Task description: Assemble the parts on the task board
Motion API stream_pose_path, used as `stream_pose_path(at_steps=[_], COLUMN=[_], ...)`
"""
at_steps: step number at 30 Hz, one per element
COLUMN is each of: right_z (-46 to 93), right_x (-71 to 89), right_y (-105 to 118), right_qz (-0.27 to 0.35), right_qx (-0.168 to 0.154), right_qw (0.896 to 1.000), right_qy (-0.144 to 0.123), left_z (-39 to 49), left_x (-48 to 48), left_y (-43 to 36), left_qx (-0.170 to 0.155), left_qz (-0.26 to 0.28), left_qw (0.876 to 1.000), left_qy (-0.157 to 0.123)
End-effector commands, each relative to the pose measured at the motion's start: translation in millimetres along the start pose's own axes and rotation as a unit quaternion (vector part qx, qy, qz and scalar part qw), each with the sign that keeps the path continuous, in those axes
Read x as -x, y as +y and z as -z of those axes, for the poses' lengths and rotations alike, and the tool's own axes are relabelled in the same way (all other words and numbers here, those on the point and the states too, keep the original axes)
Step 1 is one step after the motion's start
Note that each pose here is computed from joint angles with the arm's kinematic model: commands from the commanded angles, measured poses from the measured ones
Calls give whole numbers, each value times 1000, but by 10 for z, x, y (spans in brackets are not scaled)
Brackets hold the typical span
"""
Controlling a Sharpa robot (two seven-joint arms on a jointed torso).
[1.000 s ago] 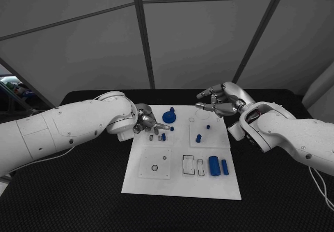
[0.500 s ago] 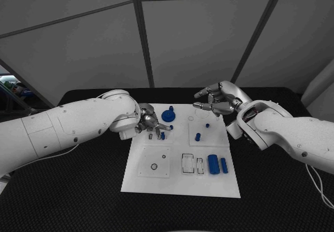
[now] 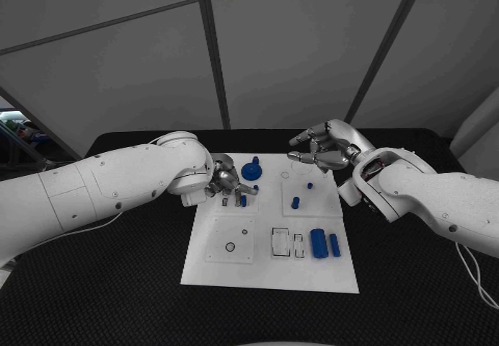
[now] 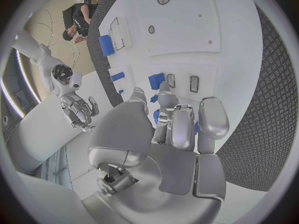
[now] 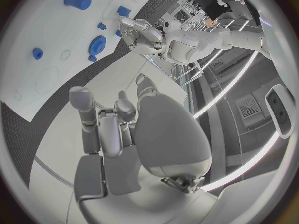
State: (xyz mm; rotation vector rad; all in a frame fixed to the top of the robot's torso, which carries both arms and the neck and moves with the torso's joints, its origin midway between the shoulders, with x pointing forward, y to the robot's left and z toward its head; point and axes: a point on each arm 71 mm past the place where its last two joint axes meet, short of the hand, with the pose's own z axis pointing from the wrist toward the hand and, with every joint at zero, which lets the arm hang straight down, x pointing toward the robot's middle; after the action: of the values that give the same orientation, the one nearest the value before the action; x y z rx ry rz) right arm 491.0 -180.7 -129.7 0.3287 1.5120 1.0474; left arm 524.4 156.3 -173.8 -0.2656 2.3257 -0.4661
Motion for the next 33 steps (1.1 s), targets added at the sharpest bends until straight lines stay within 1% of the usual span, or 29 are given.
stream_pose_path(at_steps=[1, 17, 33], right_z=[-7, -15, -24], right_x=[-5, -15, -31], right_y=[13, 13, 15], right_qz=[3, 3, 2], right_qx=[2, 1, 0], right_qw=[1000, 1000, 1000], right_qy=[4, 7, 11], left_z=[-7, -33, -51], left_x=[-1, -1, -39], left_y=[-16, -25, -48], left_qx=[1, 3, 6], left_qz=[-10, -15, -29], left_qw=[1000, 1000, 999], left_qy=[6, 14, 35])
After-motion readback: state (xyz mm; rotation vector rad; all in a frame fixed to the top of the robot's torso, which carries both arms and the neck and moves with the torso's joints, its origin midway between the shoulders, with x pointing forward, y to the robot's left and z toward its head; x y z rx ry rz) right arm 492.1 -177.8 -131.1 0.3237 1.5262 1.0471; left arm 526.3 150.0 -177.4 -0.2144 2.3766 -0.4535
